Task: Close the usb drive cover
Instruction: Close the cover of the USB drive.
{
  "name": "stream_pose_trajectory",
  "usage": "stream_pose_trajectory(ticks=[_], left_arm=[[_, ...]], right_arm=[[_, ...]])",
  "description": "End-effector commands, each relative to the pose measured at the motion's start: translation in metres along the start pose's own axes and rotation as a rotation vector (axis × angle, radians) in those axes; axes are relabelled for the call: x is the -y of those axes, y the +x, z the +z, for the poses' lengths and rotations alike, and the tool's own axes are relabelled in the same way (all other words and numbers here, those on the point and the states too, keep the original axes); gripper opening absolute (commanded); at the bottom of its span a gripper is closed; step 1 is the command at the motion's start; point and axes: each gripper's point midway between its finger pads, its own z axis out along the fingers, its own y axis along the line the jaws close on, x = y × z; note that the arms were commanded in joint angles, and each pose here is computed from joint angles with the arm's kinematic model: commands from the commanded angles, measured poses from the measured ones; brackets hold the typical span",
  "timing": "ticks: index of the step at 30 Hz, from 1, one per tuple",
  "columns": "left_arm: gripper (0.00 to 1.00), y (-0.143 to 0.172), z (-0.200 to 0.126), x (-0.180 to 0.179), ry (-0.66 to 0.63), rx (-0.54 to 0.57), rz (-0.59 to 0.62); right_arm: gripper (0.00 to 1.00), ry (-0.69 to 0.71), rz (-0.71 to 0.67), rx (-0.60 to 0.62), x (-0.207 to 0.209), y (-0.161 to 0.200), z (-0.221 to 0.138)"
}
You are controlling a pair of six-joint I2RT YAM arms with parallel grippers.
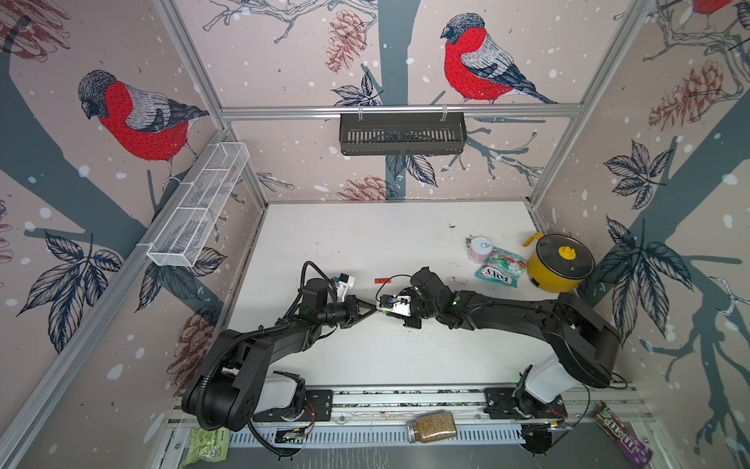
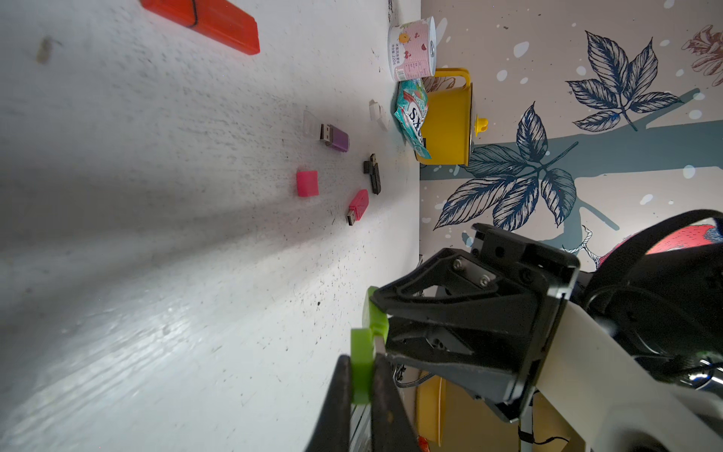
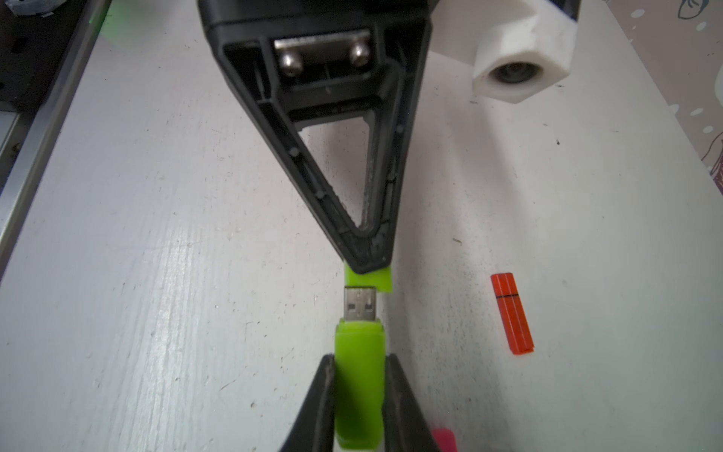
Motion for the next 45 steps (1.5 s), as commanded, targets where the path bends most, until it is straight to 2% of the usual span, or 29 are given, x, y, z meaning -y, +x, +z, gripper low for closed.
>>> stream_pose_trajectory(ticks=[1,9,21,32,39,45], left_arm=[[0.02,-0.001,0.000,0.011,0.038,-0.005,0.034],[0.02,0.000,0.001,0.009,0.031,-0.006,0.029],[0.02,-0.001,0.004,0.012,0.034,-0.013,0.035],[0.02,0.001,0.006,0.008,0.023,-0.022,0.028],[0.01,0.003,0.007,0.007,0.023,-0.032,0.029],[0.01,0.004,0.006,0.010,0.022,-0.030,0.039]], right_arm=[[0.17,0.034,0.013,0.004,0.005,-0.001,-0.001],[0.16,0.066,0.010,0.004,0.008,0.002,-0.006],[0.16,0.036,0.009,0.012,0.002,-0.003,0.001],[0.16,0.072,-0.007,0.102,0.009,-0.021,-0.013],[0.15,0.001,0.003,0.142,-0.001,-0.025,-0.012],[0.14,0.000,-0.004,0.113,0.002,-0.020,-0.002]])
